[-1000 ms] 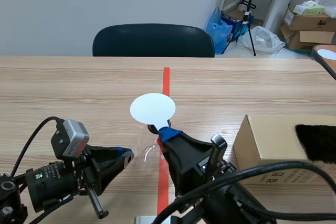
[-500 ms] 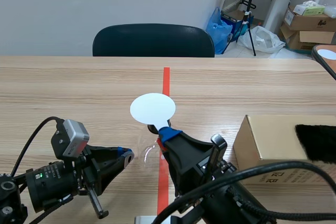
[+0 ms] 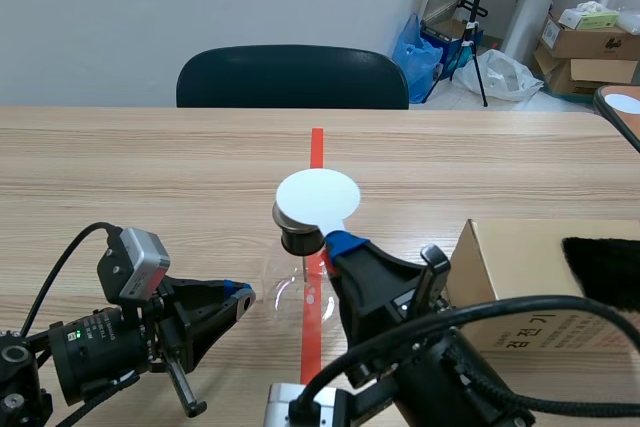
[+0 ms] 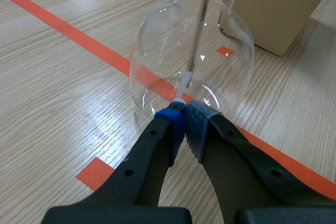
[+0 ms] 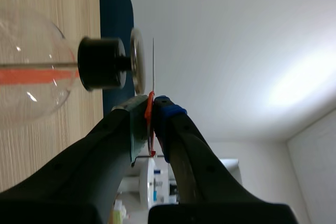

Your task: Do the electroscope experiment

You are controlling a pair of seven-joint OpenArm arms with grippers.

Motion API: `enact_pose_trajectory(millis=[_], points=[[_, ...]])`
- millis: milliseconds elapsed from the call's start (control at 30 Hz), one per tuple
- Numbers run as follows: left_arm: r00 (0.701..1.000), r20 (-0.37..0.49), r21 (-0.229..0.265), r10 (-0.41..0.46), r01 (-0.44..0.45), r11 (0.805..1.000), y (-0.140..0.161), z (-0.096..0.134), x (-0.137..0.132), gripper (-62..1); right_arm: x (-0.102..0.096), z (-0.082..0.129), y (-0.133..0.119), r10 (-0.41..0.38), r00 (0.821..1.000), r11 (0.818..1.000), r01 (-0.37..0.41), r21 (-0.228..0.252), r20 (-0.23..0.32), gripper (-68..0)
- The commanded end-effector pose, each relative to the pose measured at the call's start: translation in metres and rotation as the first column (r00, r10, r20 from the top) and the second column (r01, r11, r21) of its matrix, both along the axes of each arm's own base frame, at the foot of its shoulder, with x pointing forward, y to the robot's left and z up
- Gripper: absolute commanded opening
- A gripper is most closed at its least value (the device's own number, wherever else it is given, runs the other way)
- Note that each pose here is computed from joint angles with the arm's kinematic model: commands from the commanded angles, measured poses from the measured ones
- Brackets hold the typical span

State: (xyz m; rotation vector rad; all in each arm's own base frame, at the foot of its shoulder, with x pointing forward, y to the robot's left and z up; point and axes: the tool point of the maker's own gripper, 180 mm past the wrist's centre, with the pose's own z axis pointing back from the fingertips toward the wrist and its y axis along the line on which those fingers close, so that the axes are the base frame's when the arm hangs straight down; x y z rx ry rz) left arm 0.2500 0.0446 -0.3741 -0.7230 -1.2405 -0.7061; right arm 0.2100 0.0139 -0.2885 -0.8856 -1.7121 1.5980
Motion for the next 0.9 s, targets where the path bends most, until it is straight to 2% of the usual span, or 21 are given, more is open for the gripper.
enact_pose_trajectory(millis=[0,133,300,400,633,733,867], points=[[1.0,0.024,-0.034,0.001,0.0,0.999,-0.003,0.011,0.005,-57.7,0.009,0.015,-0.007,-0.043,0.998,0.999,0.042,0.023,0.042,-65.6],[1.0,0.024,-0.034,0.001,0.0,0.999,-0.003,0.011,0.004,-57.7,0.02,0.014,-0.026,-0.163,0.986,0.986,0.162,0.035,0.034,-65.6],[1.0,0.024,-0.034,0.001,0.0,0.999,-0.003,0.011,0.004,-57.7,0.029,0.014,-0.049,-0.292,0.956,0.956,0.291,0.046,0.023,-65.6],[1.0,0.024,-0.034,0.001,0.0,0.999,-0.003,0.011,0.004,-57.7,0.033,0.014,-0.062,-0.365,0.931,0.93,0.363,0.052,0.016,-65.6],[1.0,0.024,-0.034,0.001,0.0,0.999,-0.003,0.011,0.004,-57.7,0.038,0.012,-0.092,-0.517,0.856,0.854,0.516,0.063,0.0,-65.6],[1.0,0.024,-0.034,0.001,0.0,0.999,-0.003,0.011,0.004,-57.7,0.038,0.012,-0.1,-0.553,0.833,0.831,0.552,0.065,-0.005,-65.6],[1.0,0.024,-0.034,0.001,0.0,0.999,-0.003,0.011,0.004,-57.7,0.038,0.012,-0.106,-0.582,0.813,0.811,0.581,0.067,-0.008,-65.6]])
